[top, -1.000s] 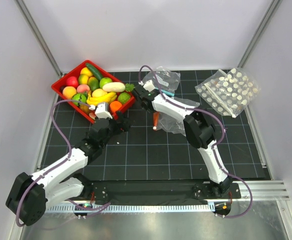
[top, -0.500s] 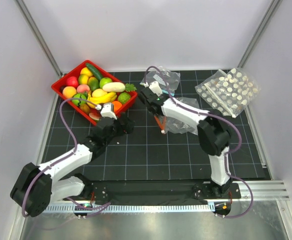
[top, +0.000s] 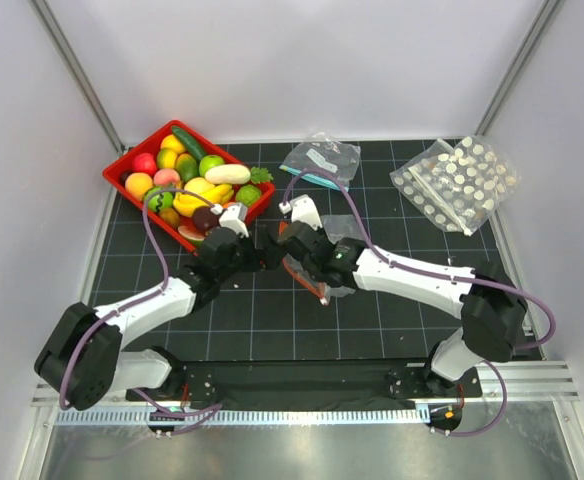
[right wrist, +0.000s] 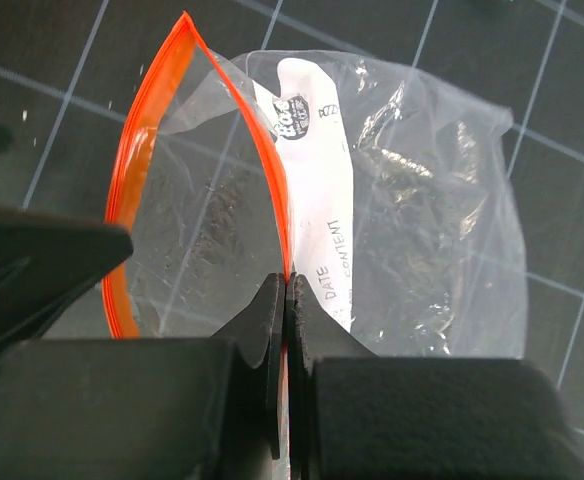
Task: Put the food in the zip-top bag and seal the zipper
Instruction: Pick up the zipper food storage bag at the center of the board, then open the zipper of the food storage bag.
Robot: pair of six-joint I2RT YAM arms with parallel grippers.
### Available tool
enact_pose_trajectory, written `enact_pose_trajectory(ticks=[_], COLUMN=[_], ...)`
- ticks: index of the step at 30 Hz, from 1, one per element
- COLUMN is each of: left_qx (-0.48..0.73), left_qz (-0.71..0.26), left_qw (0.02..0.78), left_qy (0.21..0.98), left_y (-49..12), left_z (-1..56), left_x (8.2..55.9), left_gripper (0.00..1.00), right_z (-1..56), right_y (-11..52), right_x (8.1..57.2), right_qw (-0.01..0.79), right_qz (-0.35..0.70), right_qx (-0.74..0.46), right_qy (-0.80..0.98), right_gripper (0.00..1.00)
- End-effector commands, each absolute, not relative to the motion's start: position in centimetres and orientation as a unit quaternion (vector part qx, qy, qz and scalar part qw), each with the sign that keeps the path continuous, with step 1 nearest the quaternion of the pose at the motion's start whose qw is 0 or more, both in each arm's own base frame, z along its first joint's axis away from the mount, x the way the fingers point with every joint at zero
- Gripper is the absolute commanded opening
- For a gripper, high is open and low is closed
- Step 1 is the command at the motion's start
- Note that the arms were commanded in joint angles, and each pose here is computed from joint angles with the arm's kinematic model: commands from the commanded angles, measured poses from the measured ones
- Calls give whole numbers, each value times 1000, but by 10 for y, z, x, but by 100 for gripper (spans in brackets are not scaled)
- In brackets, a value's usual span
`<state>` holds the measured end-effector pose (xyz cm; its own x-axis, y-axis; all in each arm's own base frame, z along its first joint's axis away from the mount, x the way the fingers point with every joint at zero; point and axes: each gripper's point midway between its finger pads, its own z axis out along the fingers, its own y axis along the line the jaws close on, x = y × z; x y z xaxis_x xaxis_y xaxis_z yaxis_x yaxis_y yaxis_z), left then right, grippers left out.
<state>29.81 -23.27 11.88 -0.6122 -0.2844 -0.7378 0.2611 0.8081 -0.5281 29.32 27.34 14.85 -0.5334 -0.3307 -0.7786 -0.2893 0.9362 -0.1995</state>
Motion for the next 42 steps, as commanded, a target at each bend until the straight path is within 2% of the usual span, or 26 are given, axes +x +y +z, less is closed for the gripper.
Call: enact_pose_trajectory(ticks=[1, 7, 11, 12, 14, 15, 17, 18, 21, 22, 23, 24, 27, 30, 38, 42], left_qx=[13, 25, 26, 25, 28, 33, 38, 39, 42, 43, 46, 47, 61, 70, 72, 69], left_qz=[-345, -358, -362, -361, -366, -371, -376, -377, -379, -379, -382, -382, -383, -382, -380, -379], left_qw=[466, 448, 437, 434, 433, 430, 426, 425, 423, 424, 428, 430, 441, 449, 449, 451], left_qy=[815, 819, 823, 825, 823, 822, 822, 822, 822, 821, 818, 817, 809, 805, 805, 805], left_y=[-248, -258, -262, -262, -264, -266, -269, -270, -271, -271, -272, -272, -275, -278, -280, -279], left_z=[149, 143, 138, 135, 135, 136, 135, 135, 135, 135, 139, 140, 148, 152, 152, 152], left_x=[306, 306, 305, 305, 305, 304, 304, 303, 303, 303, 302, 301, 297, 293, 293, 294], left_gripper=[91, 84, 83, 79, 64, 50, 36, 23, 0, 0, 0, 1, 0, 0, 0, 0], right_z=[166, 168, 175, 175, 181, 179, 184, 182, 183, 181, 181, 183, 186, 191, 206, 203], right_y=[284, 285, 286, 285, 286, 287, 288, 289, 290, 288, 285, 284, 277, 272, 292, 292], right_x=[288, 283, 283, 282, 281, 278, 276, 273, 269, 268, 268, 268, 269, 267, 252, 251], right_qw=[477, 484, 493, 494, 501, 499, 503, 500, 499, 497, 496, 497, 497, 495, 509, 517], right_qz=[28, 36, 42, 42, 54, 57, 70, 75, 82, 76, 70, 67, 42, 22, 6, -47], right_qx=[-143, -140, -133, -132, -126, -129, -126, -129, -134, -142, -146, -146, -157, -166, -199, -197], right_qy=[867, 863, 859, 858, 855, 855, 852, 853, 852, 853, 853, 853, 852, 853, 837, 832], right_gripper=[1, 1, 2, 2, 2, 2, 2, 2, 8, 19, 24, 34, 52, 58, 59, 57])
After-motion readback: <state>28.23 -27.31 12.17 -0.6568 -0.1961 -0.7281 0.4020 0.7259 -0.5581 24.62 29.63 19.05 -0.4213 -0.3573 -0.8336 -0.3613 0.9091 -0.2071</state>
